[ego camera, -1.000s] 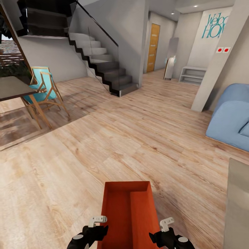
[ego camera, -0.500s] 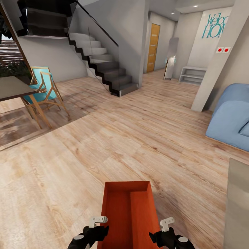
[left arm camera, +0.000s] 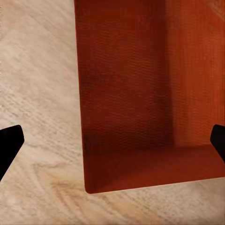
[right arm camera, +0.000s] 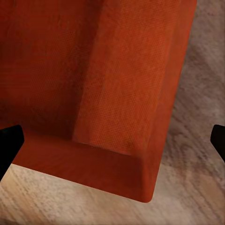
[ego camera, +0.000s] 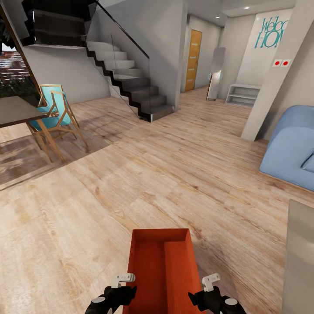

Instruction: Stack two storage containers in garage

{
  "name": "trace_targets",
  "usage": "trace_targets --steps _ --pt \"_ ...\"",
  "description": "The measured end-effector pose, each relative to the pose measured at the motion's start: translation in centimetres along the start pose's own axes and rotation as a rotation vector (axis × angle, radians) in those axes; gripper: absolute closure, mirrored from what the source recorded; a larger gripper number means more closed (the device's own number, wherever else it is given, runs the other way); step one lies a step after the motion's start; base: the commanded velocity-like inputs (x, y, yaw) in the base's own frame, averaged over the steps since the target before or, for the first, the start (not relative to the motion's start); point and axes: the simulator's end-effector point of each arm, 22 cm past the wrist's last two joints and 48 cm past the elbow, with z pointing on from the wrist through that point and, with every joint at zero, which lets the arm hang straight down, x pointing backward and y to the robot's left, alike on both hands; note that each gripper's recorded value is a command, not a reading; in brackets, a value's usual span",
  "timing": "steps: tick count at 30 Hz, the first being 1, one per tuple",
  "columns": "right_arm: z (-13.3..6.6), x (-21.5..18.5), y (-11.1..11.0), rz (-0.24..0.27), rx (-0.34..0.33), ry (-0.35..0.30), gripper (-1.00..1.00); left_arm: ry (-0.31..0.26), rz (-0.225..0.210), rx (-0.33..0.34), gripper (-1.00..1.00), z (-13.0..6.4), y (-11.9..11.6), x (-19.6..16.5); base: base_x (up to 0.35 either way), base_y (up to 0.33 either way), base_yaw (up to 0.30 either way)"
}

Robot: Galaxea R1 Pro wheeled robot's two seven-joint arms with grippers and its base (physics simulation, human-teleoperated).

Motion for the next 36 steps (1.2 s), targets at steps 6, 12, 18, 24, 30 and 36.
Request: trace_targets --steps 6,12,18,24,30,36 --pt "0.3 0.3 0.0 0.000 0.000 0.000 -1.00 0.001 0.001 0.002 -1.00 0.3 0.0 0.3 0.000 0.000 0.000" --pt "1.3 1.0 -0.2 0.000 0.000 0.000 -1.00 0.011 0.002 0.002 -1.00 1.4 0.1 1.5 0.000 0.000 0.000" --pt "2.4 1.9 -0.3 0.000 0.000 0.000 -1.00 0.015 0.002 0.004 -1.00 2.5 0.2 2.5 0.000 0.000 0.000" --pt "3.4 2.7 -0.4 0.000 0.000 -0.001 -1.00 0.015 0.002 0.004 -1.00 3.5 0.3 3.3 0.000 0.000 0.000" --pt "4.4 3.5 -0.6 0.000 0.000 -0.001 -1.00 0.012 0.004 0.001 -1.00 4.5 0.8 4.1 0.000 0.000 0.000" --pt "4.9 3.9 -0.6 0.000 0.000 -0.001 -1.00 0.010 0.004 -0.001 -1.00 5.0 1.0 4.5 0.000 0.000 0.000"
